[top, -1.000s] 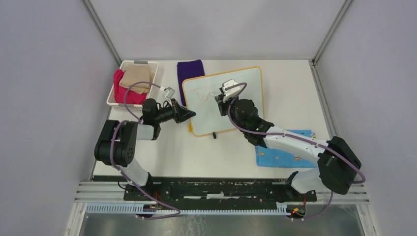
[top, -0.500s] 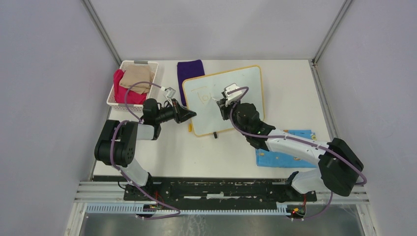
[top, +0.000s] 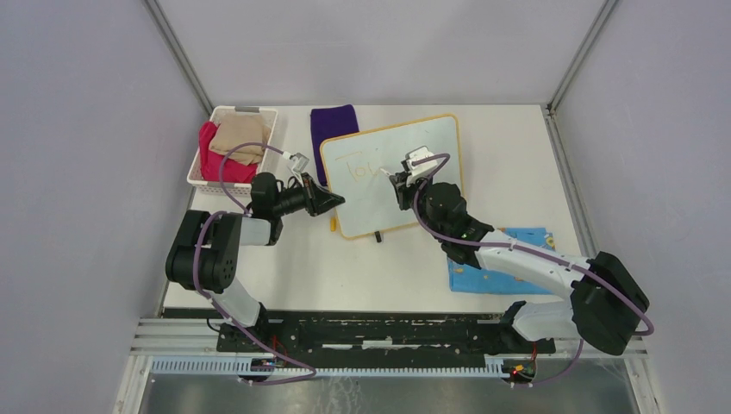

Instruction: Write a sentence on the whiteboard

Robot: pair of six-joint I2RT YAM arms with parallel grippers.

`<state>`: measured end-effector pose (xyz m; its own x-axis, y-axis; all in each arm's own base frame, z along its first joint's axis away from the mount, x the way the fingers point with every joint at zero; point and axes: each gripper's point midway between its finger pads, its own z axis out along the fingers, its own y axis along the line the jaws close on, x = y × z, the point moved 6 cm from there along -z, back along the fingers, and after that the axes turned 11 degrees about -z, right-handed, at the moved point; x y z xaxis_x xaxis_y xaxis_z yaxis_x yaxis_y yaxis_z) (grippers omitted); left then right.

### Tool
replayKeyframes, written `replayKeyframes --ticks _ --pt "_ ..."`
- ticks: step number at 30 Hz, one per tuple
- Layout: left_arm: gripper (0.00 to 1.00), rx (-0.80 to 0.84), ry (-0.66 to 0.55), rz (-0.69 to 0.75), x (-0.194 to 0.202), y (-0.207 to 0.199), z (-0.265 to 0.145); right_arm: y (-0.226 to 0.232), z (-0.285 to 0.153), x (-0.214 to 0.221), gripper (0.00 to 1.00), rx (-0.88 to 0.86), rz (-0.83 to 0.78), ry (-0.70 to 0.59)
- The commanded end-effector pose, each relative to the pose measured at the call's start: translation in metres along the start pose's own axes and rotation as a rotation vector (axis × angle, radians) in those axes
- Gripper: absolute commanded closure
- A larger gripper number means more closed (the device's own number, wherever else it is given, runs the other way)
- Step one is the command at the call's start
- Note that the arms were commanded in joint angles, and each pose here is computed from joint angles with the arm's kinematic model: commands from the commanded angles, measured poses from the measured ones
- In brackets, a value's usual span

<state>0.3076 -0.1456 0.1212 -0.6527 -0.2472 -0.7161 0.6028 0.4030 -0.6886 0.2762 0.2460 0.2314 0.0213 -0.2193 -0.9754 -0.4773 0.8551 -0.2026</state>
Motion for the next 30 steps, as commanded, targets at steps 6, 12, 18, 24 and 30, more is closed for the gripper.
replayKeyframes --ticks 6,12,18,24,30 --pt "0.98 -0.077 0.017 0.029 0.008 0.013 0.001 0.01 0.002 -0.045 1.0 -0.083 0.052 -0.173" --pt "0.98 -0.08 0.021 0.028 0.009 0.014 0.001 0.016 0.011 -0.041 1.0 -0.092 0.05 -0.15" --pt "0.98 -0.077 0.024 0.027 0.009 0.014 0.002 0.016 0.018 -0.037 1.0 -0.073 0.058 -0.125" --pt "0.98 -0.081 0.023 0.033 0.008 0.013 0.001 0.012 0.022 -0.031 1.0 -0.036 0.05 -0.091" --pt "0.98 -0.082 0.024 0.031 0.008 0.014 0.001 0.0 0.022 -0.019 1.0 0.019 0.042 -0.044"
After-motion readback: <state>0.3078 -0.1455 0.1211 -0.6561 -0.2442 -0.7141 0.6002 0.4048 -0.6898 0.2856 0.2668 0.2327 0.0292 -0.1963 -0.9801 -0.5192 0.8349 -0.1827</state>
